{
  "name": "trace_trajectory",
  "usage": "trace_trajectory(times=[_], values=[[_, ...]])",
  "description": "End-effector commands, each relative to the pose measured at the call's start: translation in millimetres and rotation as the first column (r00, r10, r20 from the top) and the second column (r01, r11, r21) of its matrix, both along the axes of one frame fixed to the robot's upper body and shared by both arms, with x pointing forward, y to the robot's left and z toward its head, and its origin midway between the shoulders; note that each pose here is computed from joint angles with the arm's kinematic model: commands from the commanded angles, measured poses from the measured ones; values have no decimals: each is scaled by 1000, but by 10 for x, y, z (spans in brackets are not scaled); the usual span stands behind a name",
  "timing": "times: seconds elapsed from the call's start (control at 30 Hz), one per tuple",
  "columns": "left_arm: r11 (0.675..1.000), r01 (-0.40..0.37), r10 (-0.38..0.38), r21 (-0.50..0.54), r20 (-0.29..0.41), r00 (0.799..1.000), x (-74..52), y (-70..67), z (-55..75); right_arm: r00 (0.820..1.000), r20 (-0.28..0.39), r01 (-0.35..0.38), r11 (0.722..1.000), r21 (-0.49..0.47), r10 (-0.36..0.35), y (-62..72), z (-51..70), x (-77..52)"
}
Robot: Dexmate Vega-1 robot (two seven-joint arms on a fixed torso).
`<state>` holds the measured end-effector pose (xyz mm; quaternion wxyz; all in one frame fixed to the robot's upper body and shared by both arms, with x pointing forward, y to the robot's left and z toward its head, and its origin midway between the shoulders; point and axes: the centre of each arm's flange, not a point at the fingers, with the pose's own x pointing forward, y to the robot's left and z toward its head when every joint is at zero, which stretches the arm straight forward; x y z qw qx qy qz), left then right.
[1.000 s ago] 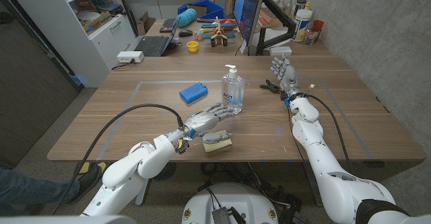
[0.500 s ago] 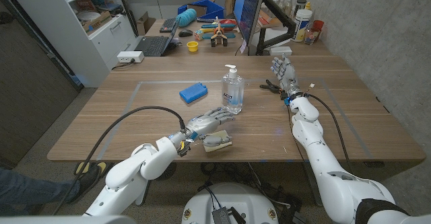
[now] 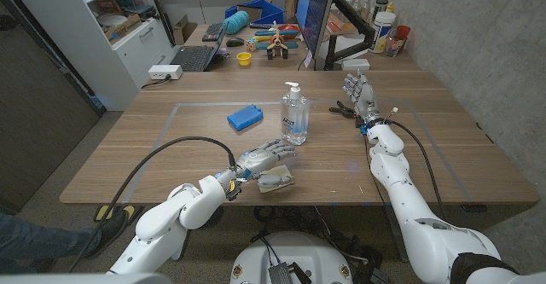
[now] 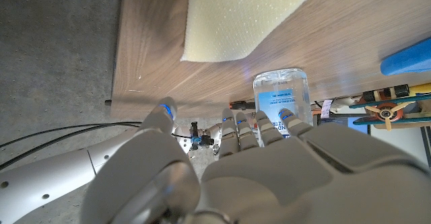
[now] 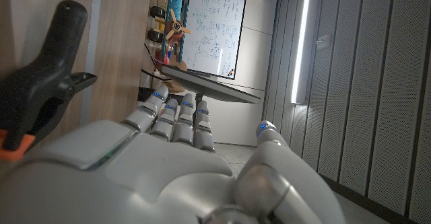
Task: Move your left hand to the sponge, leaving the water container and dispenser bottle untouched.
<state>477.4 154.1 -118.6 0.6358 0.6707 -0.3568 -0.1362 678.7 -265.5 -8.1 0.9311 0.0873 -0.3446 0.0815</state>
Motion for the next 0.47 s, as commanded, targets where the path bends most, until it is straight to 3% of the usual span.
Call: trace_trajectory(times=[0.03, 0.47], values=[[1000, -5, 5, 14, 2, 1000, 34, -15, -16, 1000, -6, 9, 1000, 1, -9, -34, -39, -25], [1000, -9, 9, 19, 13, 1000, 35, -6, 18, 1000, 6, 10, 1000, -2, -10, -29, 21, -39]])
